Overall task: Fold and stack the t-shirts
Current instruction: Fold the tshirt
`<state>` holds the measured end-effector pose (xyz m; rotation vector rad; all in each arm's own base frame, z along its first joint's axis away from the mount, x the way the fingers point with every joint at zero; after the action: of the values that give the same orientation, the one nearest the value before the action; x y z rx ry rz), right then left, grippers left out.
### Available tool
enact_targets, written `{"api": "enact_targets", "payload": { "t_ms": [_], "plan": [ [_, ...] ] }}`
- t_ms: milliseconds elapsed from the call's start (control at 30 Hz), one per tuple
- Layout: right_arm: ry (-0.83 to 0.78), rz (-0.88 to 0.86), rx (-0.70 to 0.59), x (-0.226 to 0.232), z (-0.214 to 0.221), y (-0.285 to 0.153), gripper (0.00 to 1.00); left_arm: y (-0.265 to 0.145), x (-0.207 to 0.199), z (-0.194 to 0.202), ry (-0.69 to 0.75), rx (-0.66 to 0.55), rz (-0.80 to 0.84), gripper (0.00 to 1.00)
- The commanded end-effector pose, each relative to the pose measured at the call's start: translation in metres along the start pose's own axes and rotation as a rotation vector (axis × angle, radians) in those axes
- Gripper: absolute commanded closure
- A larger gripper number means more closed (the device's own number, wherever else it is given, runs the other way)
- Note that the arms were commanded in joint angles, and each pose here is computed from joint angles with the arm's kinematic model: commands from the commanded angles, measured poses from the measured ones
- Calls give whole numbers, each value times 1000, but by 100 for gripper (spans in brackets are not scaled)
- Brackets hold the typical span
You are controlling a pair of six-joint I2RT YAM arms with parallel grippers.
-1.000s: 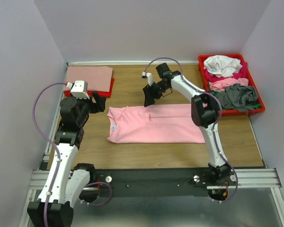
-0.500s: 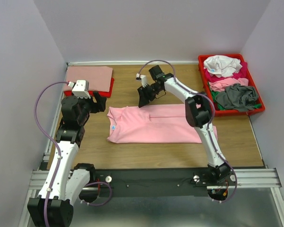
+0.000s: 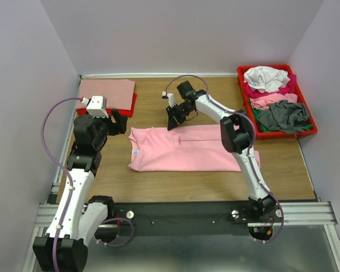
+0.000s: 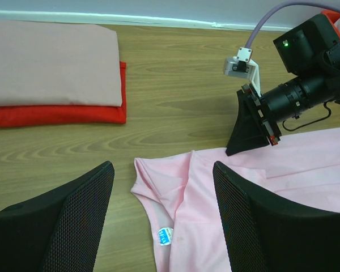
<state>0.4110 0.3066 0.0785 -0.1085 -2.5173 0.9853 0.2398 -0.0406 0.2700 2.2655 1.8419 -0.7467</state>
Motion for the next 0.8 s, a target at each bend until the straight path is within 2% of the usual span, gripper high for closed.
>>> {"api": "enact_targets", "payload": {
  "t_ms": [0,133,267,500,633,667,700,733,767],
  "plan": [
    [18,93,47,-12,2,1,100,2,0,0,11,-11,14,22],
    [69,217,45,-40,3,-16,100,2,1,0,12,-9,11,22],
    [160,407,27,-79,11,-52,100,3,1,1,11,-4,12,22],
    [317,748,-59,-136,16,-98,100,8,0,7,7,30,43,21],
    [312,868,-135,-165,9,-110,99,16,-2,15,-17,79,107,17],
    [303,881,-148,-168,7,-113,96,22,-3,22,-46,119,131,17],
    [283,897,-158,-172,4,-114,87,26,-3,25,-63,132,147,17],
    [271,901,-172,-173,0,-114,82,30,-3,30,-88,157,157,18],
    [260,905,-177,-174,-2,-116,76,41,-1,39,-164,198,150,21]
  ]
}}
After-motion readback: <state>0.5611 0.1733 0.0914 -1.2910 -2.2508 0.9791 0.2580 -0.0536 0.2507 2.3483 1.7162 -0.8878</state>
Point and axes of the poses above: each gripper's point midway between its finger pads, its own y axis out along the fingers, its own x axis along the line the jaws close on, z = x × y, the point moved 8 cm from there along -y, back along the fingers, and after that the axes turned 14 degrees about -y, right-handed, at the moved point
